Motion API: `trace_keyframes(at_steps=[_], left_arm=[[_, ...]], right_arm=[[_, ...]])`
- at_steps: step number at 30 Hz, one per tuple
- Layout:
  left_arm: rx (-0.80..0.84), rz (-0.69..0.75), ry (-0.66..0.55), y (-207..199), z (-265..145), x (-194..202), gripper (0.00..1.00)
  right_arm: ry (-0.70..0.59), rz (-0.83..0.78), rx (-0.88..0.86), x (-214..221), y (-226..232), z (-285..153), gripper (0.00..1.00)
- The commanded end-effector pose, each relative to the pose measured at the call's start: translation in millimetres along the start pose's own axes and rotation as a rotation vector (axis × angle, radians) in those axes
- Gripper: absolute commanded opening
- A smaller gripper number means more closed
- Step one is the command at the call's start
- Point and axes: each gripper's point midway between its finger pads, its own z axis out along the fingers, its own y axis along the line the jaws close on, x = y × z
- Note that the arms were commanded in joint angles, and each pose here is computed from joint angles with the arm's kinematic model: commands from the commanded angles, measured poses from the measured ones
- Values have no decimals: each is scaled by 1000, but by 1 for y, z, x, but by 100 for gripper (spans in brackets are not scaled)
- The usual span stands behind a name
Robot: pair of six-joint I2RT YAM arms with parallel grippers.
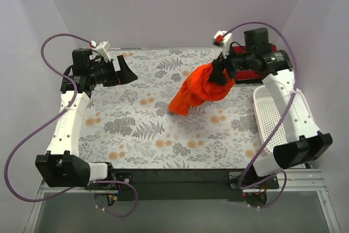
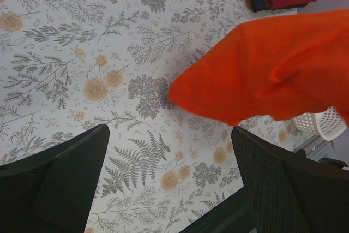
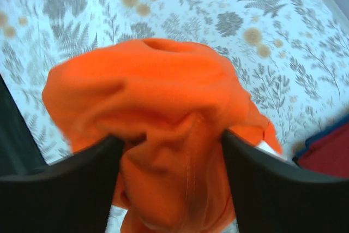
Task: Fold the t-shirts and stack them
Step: Move the tshirt to the center of the board
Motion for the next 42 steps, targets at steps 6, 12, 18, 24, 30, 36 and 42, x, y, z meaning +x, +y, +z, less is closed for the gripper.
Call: trace_keyframes(at_steps=[6,12,18,24,30,36,42], left_arm=[[2,109,80,-2,-24,31,97],[78,226,192,7,-17,77,97],[5,229,331,38,26,106,82],[-75,341,480,61,87,147,63],[-119,404,514,82,120,155,57],[-185,411,573,100,132,175,58],[-176,403,609,90,132,203,60]], right_arm=[[232,-68,-61,70,14,53,98],[391,71,-104,153,11,62,93],[483,219,-124,204,-1,77,81],[561,303,-149,237,1,88,75],[570,382,-190,243,3,104,72],[566,413,-256,247,10,122,73],[612,420,-258,279,15,129,68]])
